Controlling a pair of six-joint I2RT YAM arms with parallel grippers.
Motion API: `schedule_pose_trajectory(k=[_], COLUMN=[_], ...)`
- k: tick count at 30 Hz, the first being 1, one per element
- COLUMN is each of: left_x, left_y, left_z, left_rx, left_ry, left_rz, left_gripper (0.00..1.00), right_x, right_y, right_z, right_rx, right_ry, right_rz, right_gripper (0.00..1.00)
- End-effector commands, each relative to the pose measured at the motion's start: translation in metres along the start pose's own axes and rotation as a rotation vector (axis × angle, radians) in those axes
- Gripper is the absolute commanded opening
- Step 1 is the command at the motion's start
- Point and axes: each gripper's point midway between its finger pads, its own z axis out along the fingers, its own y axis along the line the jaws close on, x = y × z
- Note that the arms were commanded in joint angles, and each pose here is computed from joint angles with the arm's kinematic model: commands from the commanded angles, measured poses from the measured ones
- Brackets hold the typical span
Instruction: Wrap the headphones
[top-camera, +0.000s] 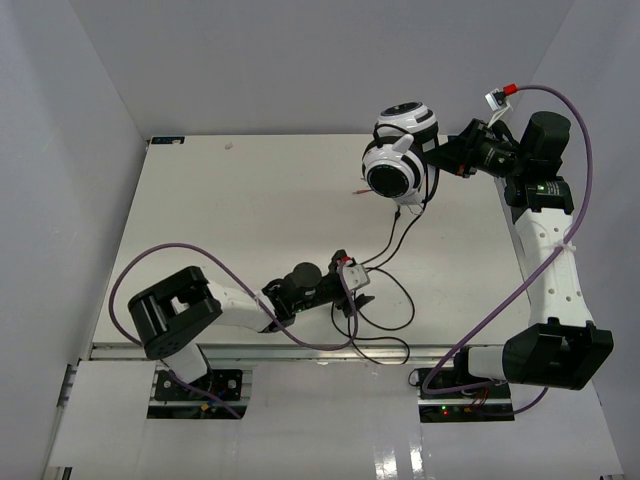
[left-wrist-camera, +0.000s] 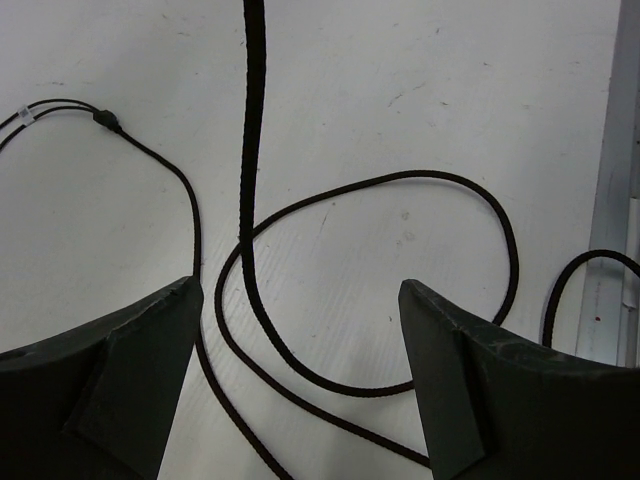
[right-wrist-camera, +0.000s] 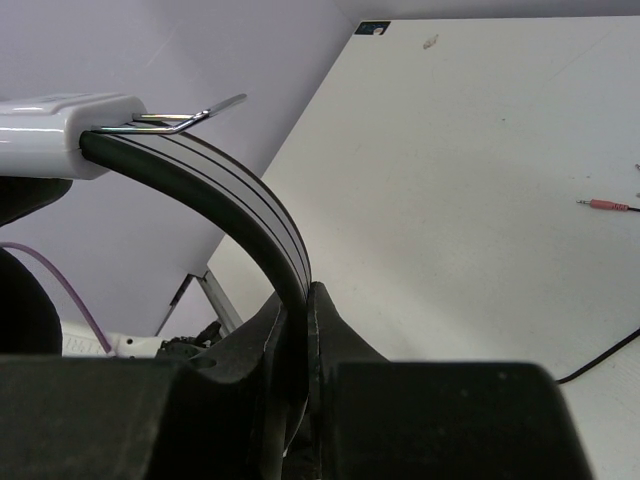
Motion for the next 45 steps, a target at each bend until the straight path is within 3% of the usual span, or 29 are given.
schedule_pose_trajectory(k=[1, 5, 10, 14, 20, 26, 33, 39, 45], left_x=[-0.016, -0.005, 0.0, -0.004, -0.001, -0.024, -0.035, -0.021, -0.02], left_y=[0.011, 0.006, 0.004, 0.012, 0.033, 0.056, 0.013, 0.017, -0.004], left_z=[0.014, 0.019, 0.013, 0.003, -0.027, -0.068, -0.081, -0.078, -0.058], left_rx=[-0.06, -0.046, -0.054, -0.06, 0.051, 0.053, 0.276, 0.242, 0.348], left_ry=[-0.073, -0.062, -0.066, -0.063, -0.005, -0.018, 0.028, 0.069, 0.089], left_rz=[-0.004, -0.052, -0.089, -0.117, -0.207, -0.135, -0.129, -0.118, -0.128], left_gripper=[0.83, 0.51, 0.27, 0.0, 0.0, 0.0, 0.0, 0.0, 0.0], right_x=[-0.016, -0.015, -0.015, -0.015, -0.013, -0.021, -0.02, -0.021, -0.023], right_y=[0.03, 0.03, 0.03, 0.035, 0.047, 0.034, 0.003, 0.008, 0.011], right_z=[-0.008, -0.009, -0.008, -0.011, -0.018, -0.028, -0.025, -0.021, -0.018], right_rx=[-0.049, -0.051, -0.054, -0.057, -0.066, 0.082, 0.187, 0.16, 0.142], right_ry=[-0.033, -0.031, -0.03, -0.027, -0.003, -0.009, -0.01, -0.009, -0.023], right_rz=[-0.05, -0.048, -0.047, -0.071, -0.18, -0.351, -0.32, -0.302, -0.258], right_gripper=[0.08, 0.08, 0.08, 0.08, 0.08, 0.08, 0.08, 0.08, 0.08])
